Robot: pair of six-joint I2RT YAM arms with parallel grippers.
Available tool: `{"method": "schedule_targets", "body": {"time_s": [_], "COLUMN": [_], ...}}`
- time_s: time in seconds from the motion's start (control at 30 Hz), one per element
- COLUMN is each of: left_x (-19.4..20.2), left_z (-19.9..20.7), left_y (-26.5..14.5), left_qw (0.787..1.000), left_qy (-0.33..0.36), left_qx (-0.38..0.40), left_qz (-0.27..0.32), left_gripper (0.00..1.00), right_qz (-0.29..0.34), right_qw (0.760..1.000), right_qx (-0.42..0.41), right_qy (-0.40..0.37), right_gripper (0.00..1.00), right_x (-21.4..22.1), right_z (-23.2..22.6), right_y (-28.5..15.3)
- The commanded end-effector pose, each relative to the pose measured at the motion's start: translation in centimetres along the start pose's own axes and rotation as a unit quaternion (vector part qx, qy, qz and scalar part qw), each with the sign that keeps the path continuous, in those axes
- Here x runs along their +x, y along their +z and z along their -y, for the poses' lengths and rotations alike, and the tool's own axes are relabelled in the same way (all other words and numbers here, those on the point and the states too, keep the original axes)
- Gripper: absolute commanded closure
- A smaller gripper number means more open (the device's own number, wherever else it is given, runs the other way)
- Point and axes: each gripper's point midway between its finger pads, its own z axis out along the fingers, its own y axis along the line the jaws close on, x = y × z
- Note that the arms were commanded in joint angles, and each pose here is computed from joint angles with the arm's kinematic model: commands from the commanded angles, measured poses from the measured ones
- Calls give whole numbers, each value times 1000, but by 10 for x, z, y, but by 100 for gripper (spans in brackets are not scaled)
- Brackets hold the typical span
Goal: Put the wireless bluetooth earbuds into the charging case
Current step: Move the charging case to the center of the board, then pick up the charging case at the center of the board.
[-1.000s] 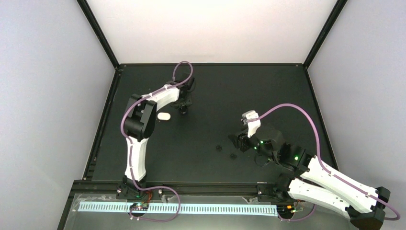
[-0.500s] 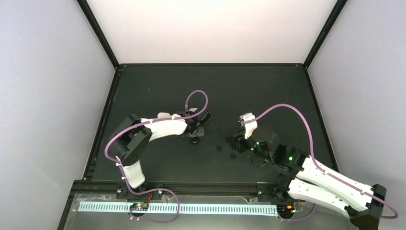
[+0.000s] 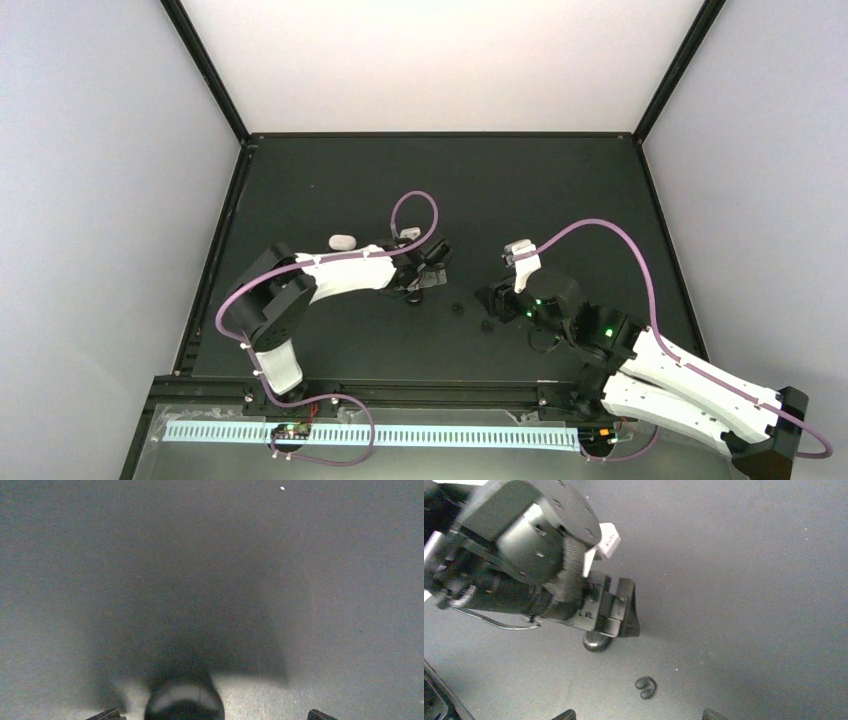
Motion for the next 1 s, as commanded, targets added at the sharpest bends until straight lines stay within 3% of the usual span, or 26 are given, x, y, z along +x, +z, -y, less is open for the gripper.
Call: {"method": "schedule_targets", "body": {"time_s": [0.0, 0.17, 0.3, 0.53, 0.73, 0.97], "left_x": [-17, -41, -62, -88, -80, -78], "left_z": [1, -45, -86, -138, -154, -149], "left_y": [-37, -91, -138, -229, -255, -248], "left_qw": [999, 988, 967, 927, 900, 901], "left_qy": [-15, -41, -34, 35, 4, 8], "left_qx": [32, 57, 112, 103, 149, 157], "left_qz": [36, 137, 227, 359, 411, 404], "left_gripper": [1, 1, 1, 1, 1, 1], "right_qz": [3, -31, -59, -112, -160, -166], "right_qw": [1000, 999, 997, 993, 987, 982], "right_qx": [19, -16, -51, -28, 31, 70], "right_qy": [17, 34, 24, 21, 0, -51], "right_gripper": [34, 16, 15, 22, 25, 25], "right_x": [-5, 12, 24, 44, 67, 61], "right_z": [7, -8, -25, -39, -52, -56], "right_y": [-4, 13, 31, 83, 130, 166]}}
